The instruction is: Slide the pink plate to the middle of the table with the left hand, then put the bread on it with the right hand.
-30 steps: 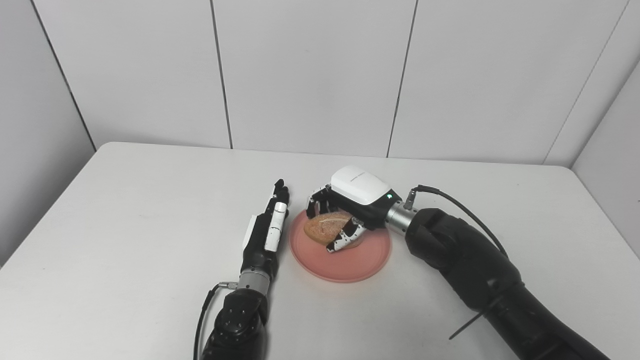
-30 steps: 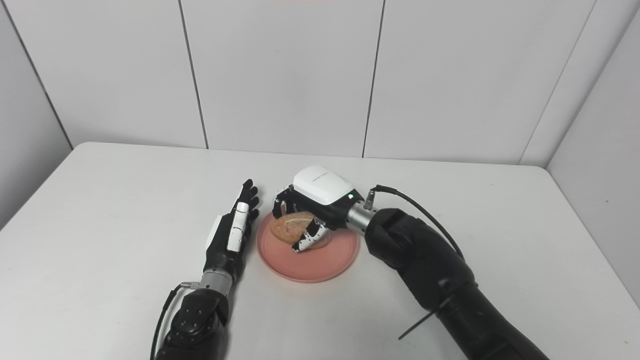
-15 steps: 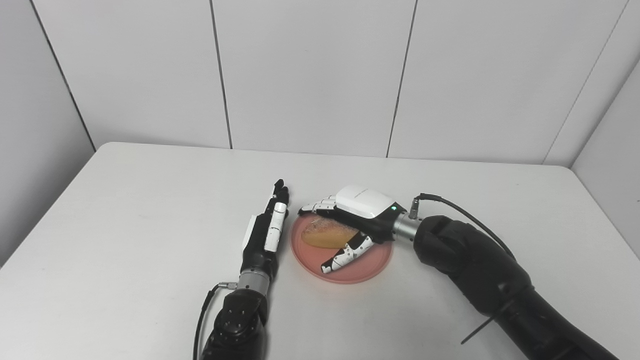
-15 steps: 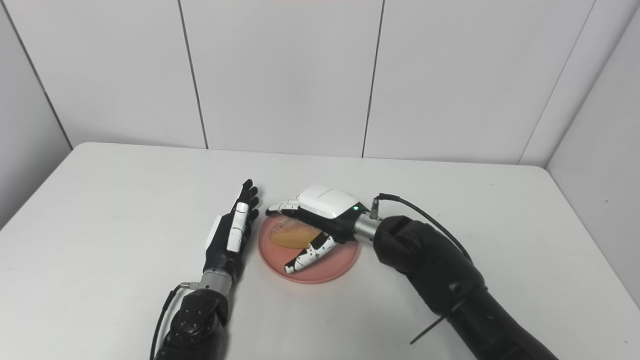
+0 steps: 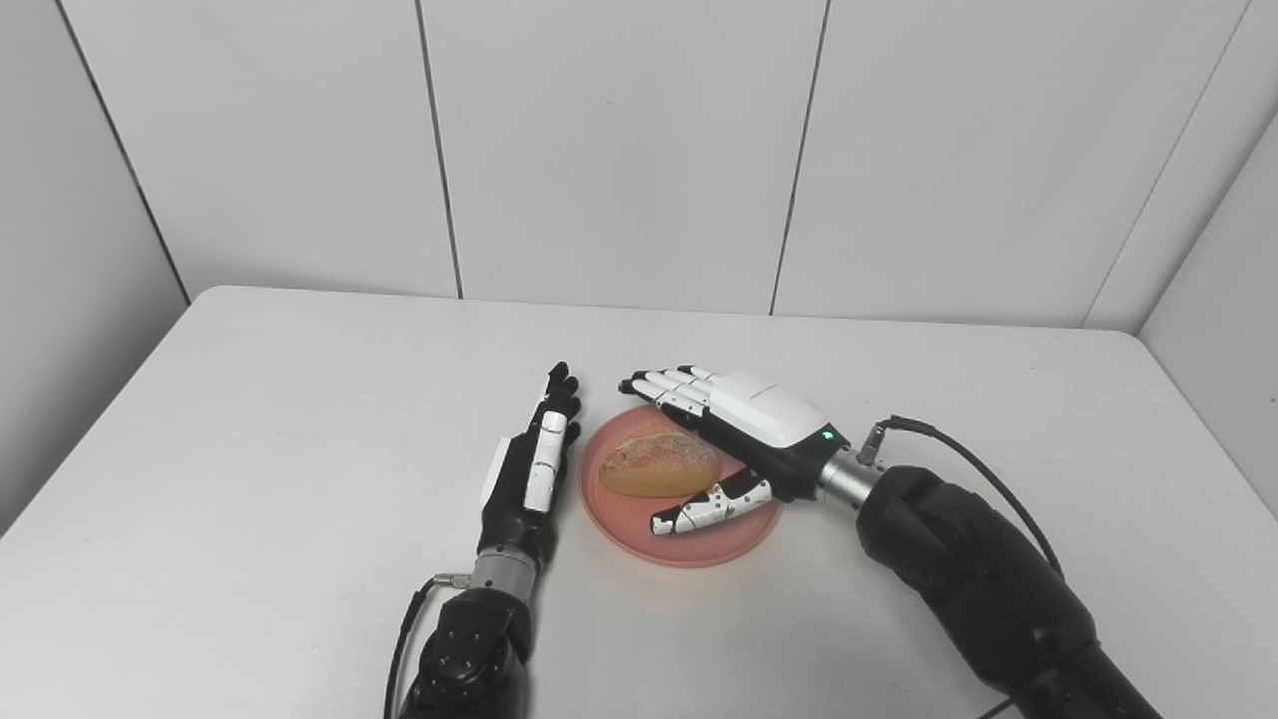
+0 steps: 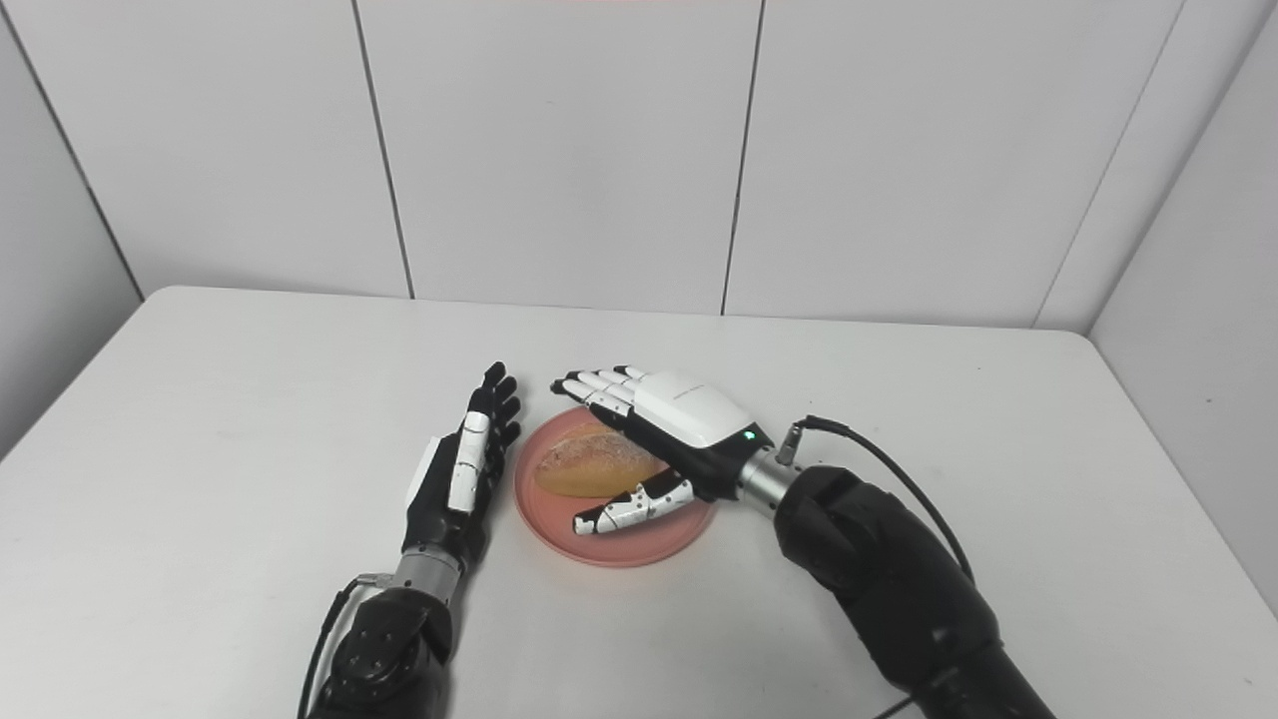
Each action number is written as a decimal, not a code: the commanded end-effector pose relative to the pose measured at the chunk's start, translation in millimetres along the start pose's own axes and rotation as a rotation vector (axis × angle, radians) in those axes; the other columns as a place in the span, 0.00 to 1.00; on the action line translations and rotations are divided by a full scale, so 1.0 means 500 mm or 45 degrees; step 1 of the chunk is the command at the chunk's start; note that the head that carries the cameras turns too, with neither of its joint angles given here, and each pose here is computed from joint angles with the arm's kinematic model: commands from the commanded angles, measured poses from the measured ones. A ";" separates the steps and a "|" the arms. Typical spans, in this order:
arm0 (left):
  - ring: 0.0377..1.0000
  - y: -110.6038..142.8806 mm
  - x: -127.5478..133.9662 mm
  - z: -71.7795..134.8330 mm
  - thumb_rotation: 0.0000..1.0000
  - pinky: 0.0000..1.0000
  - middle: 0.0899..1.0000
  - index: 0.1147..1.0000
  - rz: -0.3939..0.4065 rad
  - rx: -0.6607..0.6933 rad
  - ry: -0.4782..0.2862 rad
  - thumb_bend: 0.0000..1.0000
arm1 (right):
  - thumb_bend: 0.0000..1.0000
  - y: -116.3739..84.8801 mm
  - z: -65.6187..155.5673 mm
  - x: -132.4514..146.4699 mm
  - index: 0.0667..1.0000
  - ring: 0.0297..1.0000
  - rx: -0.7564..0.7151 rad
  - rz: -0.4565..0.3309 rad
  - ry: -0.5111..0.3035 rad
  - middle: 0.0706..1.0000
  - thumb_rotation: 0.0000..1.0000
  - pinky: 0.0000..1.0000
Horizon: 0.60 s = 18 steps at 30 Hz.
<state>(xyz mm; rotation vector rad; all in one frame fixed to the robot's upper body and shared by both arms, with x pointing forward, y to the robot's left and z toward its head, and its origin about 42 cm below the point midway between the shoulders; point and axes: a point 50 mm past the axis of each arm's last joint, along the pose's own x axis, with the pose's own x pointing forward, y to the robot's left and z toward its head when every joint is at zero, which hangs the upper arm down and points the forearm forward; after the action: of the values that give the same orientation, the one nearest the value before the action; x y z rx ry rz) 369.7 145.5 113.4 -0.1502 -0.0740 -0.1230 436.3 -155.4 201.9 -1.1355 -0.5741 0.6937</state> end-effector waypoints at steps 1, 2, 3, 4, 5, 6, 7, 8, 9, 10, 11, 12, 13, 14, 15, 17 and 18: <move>1.00 0.002 -0.004 0.008 1.00 1.00 1.00 1.00 -0.007 -0.018 -0.041 0.72 | 0.66 -0.048 0.014 0.003 1.00 0.98 0.062 -0.192 -0.003 1.00 0.82 1.00; 1.00 0.004 -0.005 0.009 1.00 1.00 1.00 1.00 -0.003 -0.018 -0.041 0.73 | 0.66 -0.043 0.015 -0.004 1.00 0.98 0.107 -0.233 0.017 1.00 0.83 1.00; 1.00 0.006 -0.006 0.009 1.00 1.00 1.00 1.00 0.000 -0.019 -0.040 0.73 | 0.66 -0.038 0.016 -0.011 1.00 0.98 0.143 -0.264 0.037 1.00 0.84 1.00; 1.00 0.008 -0.007 0.010 1.00 1.00 1.00 1.00 0.003 -0.019 -0.039 0.73 | 0.67 -0.033 0.017 -0.016 1.00 0.99 0.178 -0.284 0.058 1.00 0.86 1.00; 1.00 0.010 -0.008 0.011 1.00 1.00 1.00 1.00 0.004 -0.019 -0.038 0.73 | 0.68 -0.030 0.017 -0.019 1.00 0.99 0.197 -0.292 0.070 1.00 0.89 1.00; 1.00 0.011 -0.009 0.011 1.00 1.00 1.00 1.00 0.005 -0.021 -0.039 0.73 | 0.69 -0.024 0.015 -0.027 1.00 0.99 0.240 -0.301 0.099 1.00 0.91 1.00; 1.00 0.012 -0.011 0.011 1.00 1.00 1.00 1.00 0.006 -0.022 -0.039 0.74 | 0.71 -0.021 0.013 -0.031 1.00 1.00 0.269 -0.305 0.120 1.00 0.94 0.98; 1.00 0.013 -0.013 0.011 1.00 1.00 1.00 1.00 0.005 -0.020 -0.044 0.74 | 0.73 -0.015 0.012 -0.036 1.00 1.00 0.299 -0.316 0.134 1.00 0.95 0.98; 1.00 0.015 -0.014 0.011 1.00 1.00 1.00 1.00 0.005 -0.018 -0.048 0.74 | 0.72 -0.012 0.012 -0.039 1.00 1.00 0.317 -0.322 0.142 1.00 0.95 0.95; 1.00 0.017 -0.015 0.012 1.00 1.00 1.00 1.00 0.004 -0.019 -0.051 0.74 | 0.71 -0.007 0.012 -0.042 1.00 1.00 0.336 -0.335 0.147 1.00 0.95 0.93; 1.00 0.019 -0.016 0.012 1.00 1.00 1.00 1.00 0.004 -0.020 -0.054 0.73 | 0.71 -0.004 0.012 -0.044 1.00 0.99 0.348 -0.343 0.150 1.00 0.96 0.91; 1.00 0.020 -0.017 0.012 1.00 1.00 1.00 1.00 0.007 -0.024 -0.055 0.73 | 0.71 0.002 0.012 -0.047 1.00 0.99 0.372 -0.358 0.158 1.00 0.96 0.90; 1.00 0.022 -0.018 0.012 1.00 1.00 1.00 1.00 0.009 -0.026 -0.056 0.73 | 0.71 0.007 0.014 -0.050 1.00 0.98 0.398 -0.372 0.165 1.00 0.96 0.89; 1.00 0.023 -0.019 0.012 1.00 1.00 1.00 1.00 0.010 -0.027 -0.057 0.74 | 0.71 0.011 0.015 -0.051 1.00 0.98 0.414 -0.380 0.169 1.00 0.96 0.89; 1.00 0.024 -0.020 0.012 1.00 1.00 1.00 1.00 0.011 -0.027 -0.058 0.74 | 0.70 0.015 0.017 -0.054 1.00 0.98 0.442 -0.393 0.170 1.00 0.95 0.89; 1.00 0.025 -0.022 0.012 1.00 1.00 1.00 1.00 0.013 -0.025 -0.057 0.74 | 0.68 0.023 0.020 -0.060 1.00 0.99 0.488 -0.410 0.174 1.00 0.93 0.91; 1.00 0.026 -0.023 0.012 1.00 1.00 1.00 1.00 0.014 -0.025 -0.054 0.74 | 0.66 0.027 0.020 -0.062 1.00 1.00 0.506 -0.414 0.174 1.00 0.91 0.91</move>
<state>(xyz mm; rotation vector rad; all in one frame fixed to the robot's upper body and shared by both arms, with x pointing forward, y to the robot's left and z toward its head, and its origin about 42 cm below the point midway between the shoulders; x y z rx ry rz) 361.3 155.1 113.6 -0.1769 -0.0861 -0.1065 401.1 -172.4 169.8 -0.7325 -0.4028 0.4583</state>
